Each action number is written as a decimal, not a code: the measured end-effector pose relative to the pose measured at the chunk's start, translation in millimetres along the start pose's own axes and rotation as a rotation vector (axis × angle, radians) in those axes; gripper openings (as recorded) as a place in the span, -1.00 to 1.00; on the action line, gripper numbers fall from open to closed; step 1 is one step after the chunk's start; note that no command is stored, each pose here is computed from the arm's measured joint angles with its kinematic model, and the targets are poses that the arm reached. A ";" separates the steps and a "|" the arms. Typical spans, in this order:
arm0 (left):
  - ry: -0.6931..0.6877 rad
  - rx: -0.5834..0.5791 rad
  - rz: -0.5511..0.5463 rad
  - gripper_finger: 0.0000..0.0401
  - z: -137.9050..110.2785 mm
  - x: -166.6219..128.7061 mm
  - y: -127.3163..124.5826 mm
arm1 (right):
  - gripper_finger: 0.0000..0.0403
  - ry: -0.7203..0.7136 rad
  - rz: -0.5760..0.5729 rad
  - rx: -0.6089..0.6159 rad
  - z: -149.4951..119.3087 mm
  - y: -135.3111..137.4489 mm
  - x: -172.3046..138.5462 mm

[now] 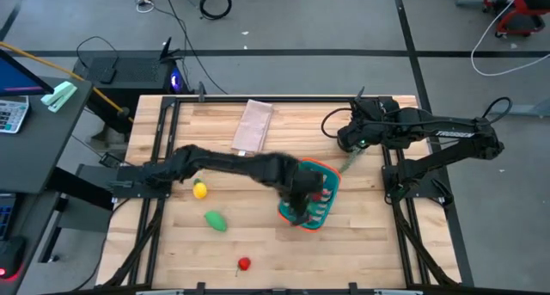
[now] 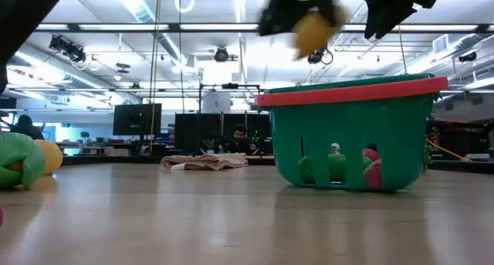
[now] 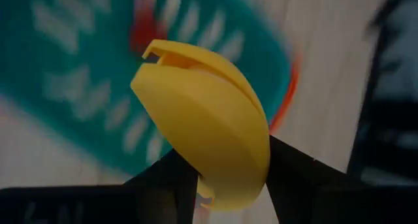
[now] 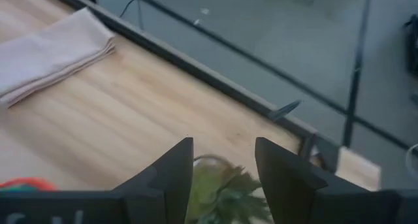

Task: Pick and placing Produce into tupperware
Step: Put the yellow banana into the blue basket, then put the green corn into the blue basket

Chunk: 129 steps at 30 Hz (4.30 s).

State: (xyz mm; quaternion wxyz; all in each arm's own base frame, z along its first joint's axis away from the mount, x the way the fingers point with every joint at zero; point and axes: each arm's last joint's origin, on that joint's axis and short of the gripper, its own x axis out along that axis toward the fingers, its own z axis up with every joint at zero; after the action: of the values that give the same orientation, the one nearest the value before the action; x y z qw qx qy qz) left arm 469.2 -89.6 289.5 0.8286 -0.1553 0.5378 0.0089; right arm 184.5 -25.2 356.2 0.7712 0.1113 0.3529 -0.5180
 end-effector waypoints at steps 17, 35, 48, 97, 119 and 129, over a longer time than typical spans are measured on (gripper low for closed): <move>-0.083 -0.063 0.080 -0.27 16.5 58.0 51.0 | -0.14 -0.041 -0.097 0.011 6.8 -8.4 7.6; -0.055 -0.293 0.061 -0.04 1.3 90.8 67.9 | -0.14 0.024 -0.070 -0.008 7.1 -10.7 11.3; -0.207 -0.243 -0.121 -0.16 37.0 -10.9 36.0 | -0.14 0.038 -0.058 -0.017 6.7 -10.4 11.3; 0.914 0.599 0.320 0.16 -252.3 19.1 -2.0 | -0.14 0.076 0.011 0.124 7.1 -6.4 11.4; 0.702 0.607 0.244 0.03 -231.5 17.8 -24.1 | -0.14 0.020 0.062 0.193 14.0 -0.4 11.5; 0.653 0.629 0.209 0.06 -228.4 21.5 -27.1 | -0.14 0.021 0.063 0.193 14.0 -0.5 11.4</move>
State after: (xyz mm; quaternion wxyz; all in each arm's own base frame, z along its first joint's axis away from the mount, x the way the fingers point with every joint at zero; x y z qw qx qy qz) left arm 280.2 -179.7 191.7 0.6174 0.1637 0.7599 -0.1207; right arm 192.5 -41.1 358.9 0.7691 0.2015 0.3056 -0.5239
